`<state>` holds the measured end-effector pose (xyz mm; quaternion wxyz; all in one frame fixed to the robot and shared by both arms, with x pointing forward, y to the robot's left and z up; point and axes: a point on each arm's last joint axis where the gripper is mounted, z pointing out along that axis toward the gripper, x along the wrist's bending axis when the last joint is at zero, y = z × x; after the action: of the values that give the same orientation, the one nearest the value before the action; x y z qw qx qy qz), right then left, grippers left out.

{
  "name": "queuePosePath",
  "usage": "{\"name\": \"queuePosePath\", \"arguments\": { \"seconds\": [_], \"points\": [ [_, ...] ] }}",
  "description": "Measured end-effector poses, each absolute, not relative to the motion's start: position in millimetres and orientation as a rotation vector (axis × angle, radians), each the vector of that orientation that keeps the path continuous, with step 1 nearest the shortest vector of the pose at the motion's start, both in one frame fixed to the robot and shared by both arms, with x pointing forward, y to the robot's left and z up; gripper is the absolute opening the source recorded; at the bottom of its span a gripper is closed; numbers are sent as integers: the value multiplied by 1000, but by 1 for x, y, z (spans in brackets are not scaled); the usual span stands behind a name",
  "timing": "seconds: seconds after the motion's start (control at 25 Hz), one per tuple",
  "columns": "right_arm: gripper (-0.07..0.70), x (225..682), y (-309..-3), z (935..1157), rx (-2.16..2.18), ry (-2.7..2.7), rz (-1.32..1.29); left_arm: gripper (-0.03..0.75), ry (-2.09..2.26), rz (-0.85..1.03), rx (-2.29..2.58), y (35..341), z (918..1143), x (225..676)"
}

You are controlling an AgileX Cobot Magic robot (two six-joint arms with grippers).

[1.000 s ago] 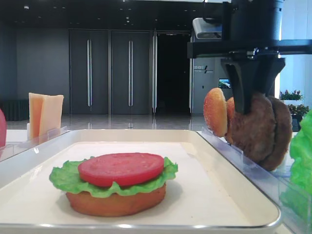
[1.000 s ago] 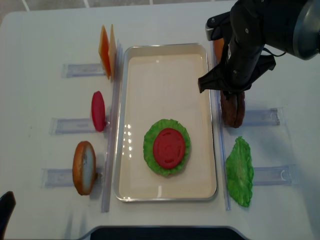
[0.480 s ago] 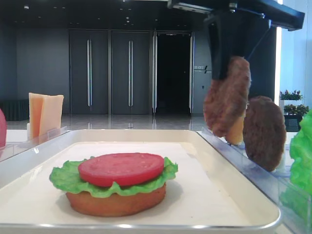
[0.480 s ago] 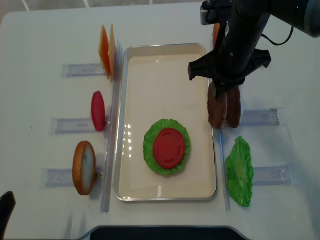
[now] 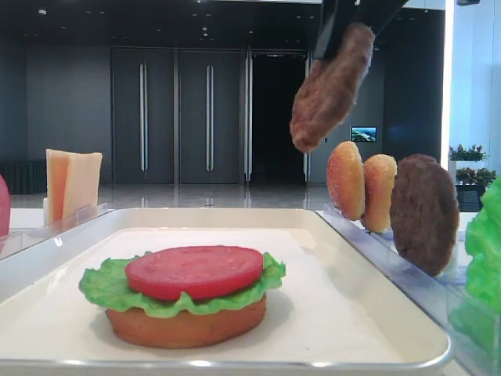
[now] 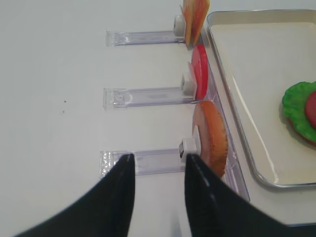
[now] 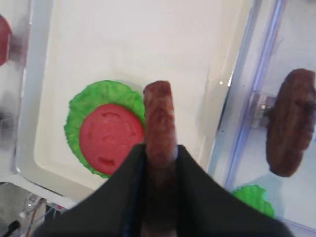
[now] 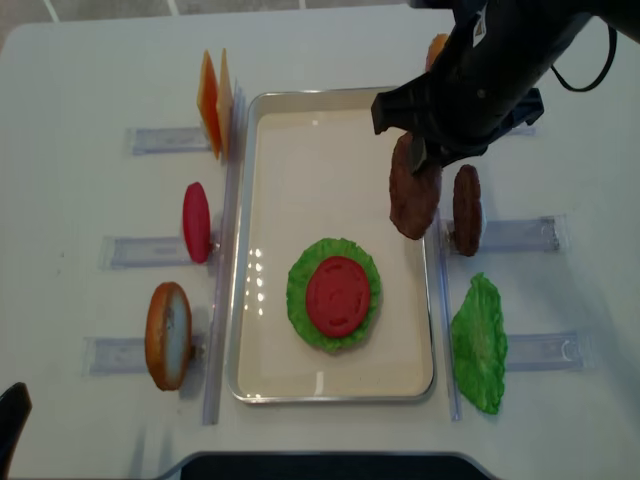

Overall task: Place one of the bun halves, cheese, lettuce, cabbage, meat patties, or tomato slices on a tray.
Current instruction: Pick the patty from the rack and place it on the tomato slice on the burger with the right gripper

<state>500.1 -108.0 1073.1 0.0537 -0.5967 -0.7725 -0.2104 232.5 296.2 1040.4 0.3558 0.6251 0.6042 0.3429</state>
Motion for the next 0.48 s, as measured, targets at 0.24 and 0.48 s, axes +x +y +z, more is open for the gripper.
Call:
{"name": "queuePosePath", "arguments": {
  "seconds": [0.24, 0.48],
  "points": [
    [134, 468, -113, 1072, -1711, -2203, -909, 265, 1561, 886, 1615, 296, 1040, 233],
    [134, 455, -112, 1053, -1617, -2115, -1048, 265, 1561, 886, 1615, 296, 1040, 233]
  ]
}}
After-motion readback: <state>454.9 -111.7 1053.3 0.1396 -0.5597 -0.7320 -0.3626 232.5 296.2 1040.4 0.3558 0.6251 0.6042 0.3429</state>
